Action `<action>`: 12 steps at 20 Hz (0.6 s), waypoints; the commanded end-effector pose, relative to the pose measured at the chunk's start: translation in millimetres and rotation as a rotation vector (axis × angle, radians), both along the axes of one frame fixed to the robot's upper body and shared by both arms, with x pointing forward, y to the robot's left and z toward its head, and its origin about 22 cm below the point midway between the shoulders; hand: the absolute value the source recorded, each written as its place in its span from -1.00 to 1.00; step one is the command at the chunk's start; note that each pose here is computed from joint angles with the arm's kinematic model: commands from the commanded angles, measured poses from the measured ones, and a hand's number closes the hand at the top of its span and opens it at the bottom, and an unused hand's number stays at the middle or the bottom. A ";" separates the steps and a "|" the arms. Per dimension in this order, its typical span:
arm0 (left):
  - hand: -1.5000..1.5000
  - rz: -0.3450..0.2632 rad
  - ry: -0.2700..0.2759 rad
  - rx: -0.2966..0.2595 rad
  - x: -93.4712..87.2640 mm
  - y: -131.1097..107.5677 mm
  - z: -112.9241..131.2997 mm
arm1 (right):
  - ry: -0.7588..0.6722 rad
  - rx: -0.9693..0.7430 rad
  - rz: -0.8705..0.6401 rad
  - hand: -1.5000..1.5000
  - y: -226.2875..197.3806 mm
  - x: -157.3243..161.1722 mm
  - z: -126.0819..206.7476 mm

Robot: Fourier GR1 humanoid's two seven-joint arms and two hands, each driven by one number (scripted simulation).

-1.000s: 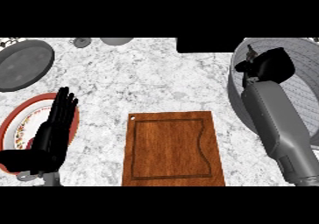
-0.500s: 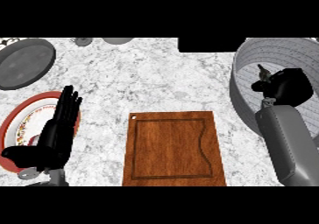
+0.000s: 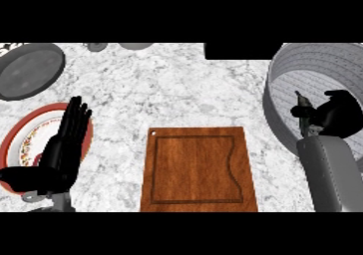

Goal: Pick the eggplant from the cutting board and place it in the basket

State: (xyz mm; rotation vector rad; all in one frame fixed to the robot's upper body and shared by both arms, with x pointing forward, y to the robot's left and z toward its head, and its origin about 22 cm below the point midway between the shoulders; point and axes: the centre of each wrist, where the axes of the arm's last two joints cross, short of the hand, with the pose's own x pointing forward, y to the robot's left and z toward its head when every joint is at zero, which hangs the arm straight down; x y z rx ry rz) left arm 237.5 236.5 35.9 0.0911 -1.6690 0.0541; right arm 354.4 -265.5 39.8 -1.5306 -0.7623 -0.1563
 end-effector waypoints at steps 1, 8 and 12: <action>0.00 -0.010 0.007 0.009 -12.4 0.6 12.0 | -0.026 0.035 -0.060 -1.00 -18.2 -6.0 -8.9; 0.00 0.006 -0.009 0.000 -0.3 -8.1 9.6 | -0.212 -0.080 -0.042 -1.00 -21.3 -9.7 16.4; 0.00 -0.008 -0.003 -0.001 -2.0 12.0 -16.9 | -0.275 -0.183 -0.103 -1.00 -13.1 -12.9 23.6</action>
